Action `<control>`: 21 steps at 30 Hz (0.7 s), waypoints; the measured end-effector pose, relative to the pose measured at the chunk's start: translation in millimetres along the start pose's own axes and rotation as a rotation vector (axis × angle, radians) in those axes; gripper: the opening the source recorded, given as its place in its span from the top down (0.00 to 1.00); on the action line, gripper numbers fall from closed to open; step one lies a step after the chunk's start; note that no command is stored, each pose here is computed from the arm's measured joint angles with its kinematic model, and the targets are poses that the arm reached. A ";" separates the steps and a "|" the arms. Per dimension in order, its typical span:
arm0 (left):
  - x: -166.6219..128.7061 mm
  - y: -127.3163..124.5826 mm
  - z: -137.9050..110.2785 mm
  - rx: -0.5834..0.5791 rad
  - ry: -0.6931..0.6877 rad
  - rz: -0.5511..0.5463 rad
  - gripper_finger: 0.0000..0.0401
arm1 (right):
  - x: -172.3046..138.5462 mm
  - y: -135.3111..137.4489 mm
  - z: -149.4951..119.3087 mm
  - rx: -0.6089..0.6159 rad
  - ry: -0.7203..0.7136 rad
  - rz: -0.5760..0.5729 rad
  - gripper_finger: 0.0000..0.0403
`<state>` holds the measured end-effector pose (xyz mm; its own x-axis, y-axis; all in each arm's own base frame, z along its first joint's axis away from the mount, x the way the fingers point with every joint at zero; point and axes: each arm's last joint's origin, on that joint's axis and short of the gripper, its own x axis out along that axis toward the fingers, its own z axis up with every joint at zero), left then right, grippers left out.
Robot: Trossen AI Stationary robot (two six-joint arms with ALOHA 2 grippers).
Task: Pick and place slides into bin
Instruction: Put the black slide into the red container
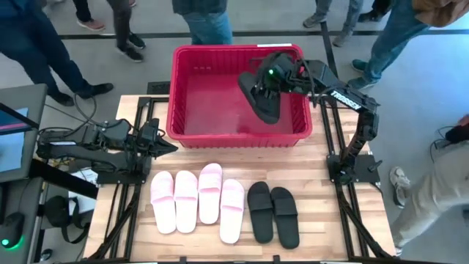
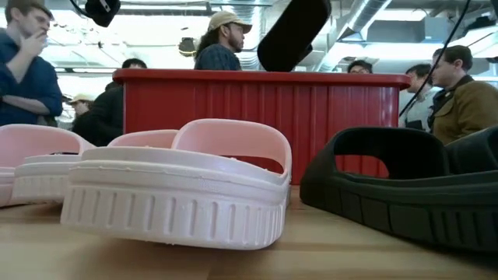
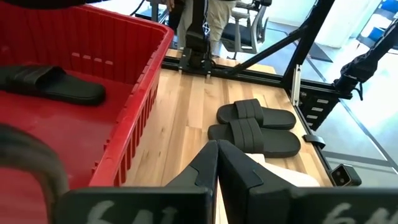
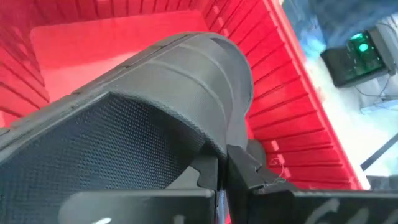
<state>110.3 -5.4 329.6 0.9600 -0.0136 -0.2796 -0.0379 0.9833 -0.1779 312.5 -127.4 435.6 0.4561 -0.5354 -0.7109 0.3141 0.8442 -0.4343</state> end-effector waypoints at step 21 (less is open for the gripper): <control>0.0 1.6 0.3 -0.020 -0.012 0.056 1.00 | 107.2 -25.7 -4.0 -0.053 0.143 0.022 1.00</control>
<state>110.3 -3.7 329.6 0.9595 0.0432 -0.2783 -0.0966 0.9787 -0.1813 350.0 -206.4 368.3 0.3382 -0.5112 -0.7901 0.2598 0.8577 -0.4437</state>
